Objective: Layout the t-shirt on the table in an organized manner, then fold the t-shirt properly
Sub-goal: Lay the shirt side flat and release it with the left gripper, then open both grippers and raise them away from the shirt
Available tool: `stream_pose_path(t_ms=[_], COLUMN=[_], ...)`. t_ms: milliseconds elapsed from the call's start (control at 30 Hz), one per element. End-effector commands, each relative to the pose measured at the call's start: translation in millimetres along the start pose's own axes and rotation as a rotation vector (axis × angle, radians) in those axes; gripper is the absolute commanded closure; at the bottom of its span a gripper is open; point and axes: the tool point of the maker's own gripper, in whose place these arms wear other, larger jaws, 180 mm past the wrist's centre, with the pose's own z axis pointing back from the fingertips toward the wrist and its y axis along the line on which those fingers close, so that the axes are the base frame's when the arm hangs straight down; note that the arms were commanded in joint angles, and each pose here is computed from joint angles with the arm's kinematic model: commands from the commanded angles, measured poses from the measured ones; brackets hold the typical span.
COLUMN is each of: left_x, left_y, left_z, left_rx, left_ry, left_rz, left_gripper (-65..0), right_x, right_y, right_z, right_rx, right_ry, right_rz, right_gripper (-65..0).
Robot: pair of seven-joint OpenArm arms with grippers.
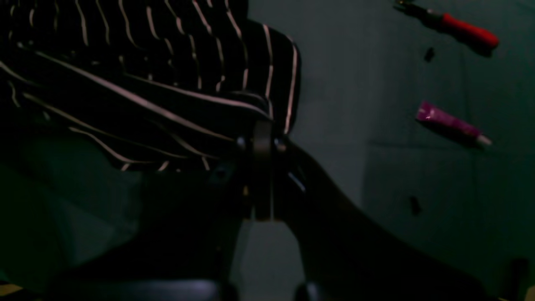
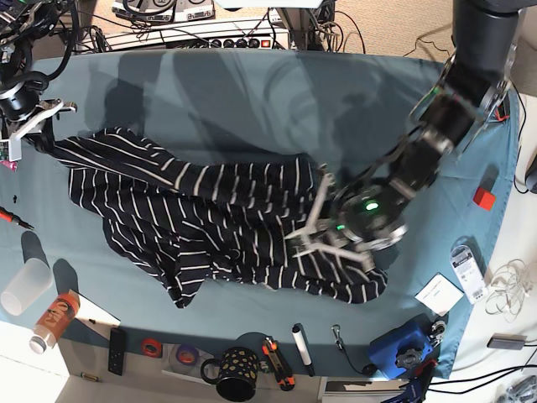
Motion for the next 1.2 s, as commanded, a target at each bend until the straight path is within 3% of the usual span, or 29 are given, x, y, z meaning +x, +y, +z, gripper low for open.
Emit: stream_pose_path(t_ms=[0, 267, 433, 500, 600, 633, 700, 767, 867, 967, 1067, 1167], left_x=[-7.9, -45.6, -25.8, -27.0, -38.8, -34.4, -13.7, -2.0, -9.4, -30.2, -33.3, -24.1], left_y=[22.6, 15.2, 3.7, 12.8, 33.2, 33.0, 20.3, 18.5, 37.6, 69.2, 84.9, 98.8], left_z=[11.4, 43.9, 80.6, 88.8, 99.2, 108.5, 135.5, 150.0, 139.5, 119.3, 115.5, 123.8], left_rx=[0.068, -0.013, -0.118, -0.096, -0.036, -0.048, -0.100, -0.097, 0.007, 0.115, 0.131, 0.154], left_ry=[0.012, -0.111, -0.377, -0.421, -0.408, -0.443, -0.580, -0.647, -0.614, -0.528, -0.519, -0.546], left_rz=[0.020, 0.204, 0.243, 0.258, 0.354, 0.357, 0.249, 0.200, 0.195, 0.323, 0.366, 0.357], left_gripper=[0.0, 0.0, 0.0, 0.0, 0.0, 0.0, 0.0, 0.0, 0.0, 0.0, 0.0, 0.0], right_x=[12.1, 15.0, 16.2, 20.1, 27.2, 30.3, 37.4, 49.3, 63.5, 76.5, 89.2, 103.9], right_y=[-4.0, -0.1, 1.3, 5.5, 8.0, 8.5, 10.8, 12.0, 15.7, 29.2, 41.1, 34.4], right_z=[3.8, 3.9, 4.0, 4.4, 4.2, 3.9, 3.6, 3.3, -0.3, -15.8, -43.8, -78.9], right_rx=[-0.012, 0.009, 0.017, 0.041, 0.056, 0.059, 0.070, 0.077, 0.078, 0.090, 0.092, 0.039], right_ry=[-0.039, -0.055, -0.062, -0.083, -0.111, -0.121, -0.145, -0.187, -0.236, -0.252, -0.255, -0.235], right_rz=[0.018, 0.009, 0.006, -0.004, -0.004, 0.006, 0.033, 0.036, 0.057, 0.109, 0.153, 0.116], right_gripper=[0.0, 0.0, 0.0, 0.0, 0.0, 0.0, 0.0, 0.0, 0.0, 0.0, 0.0, 0.0])
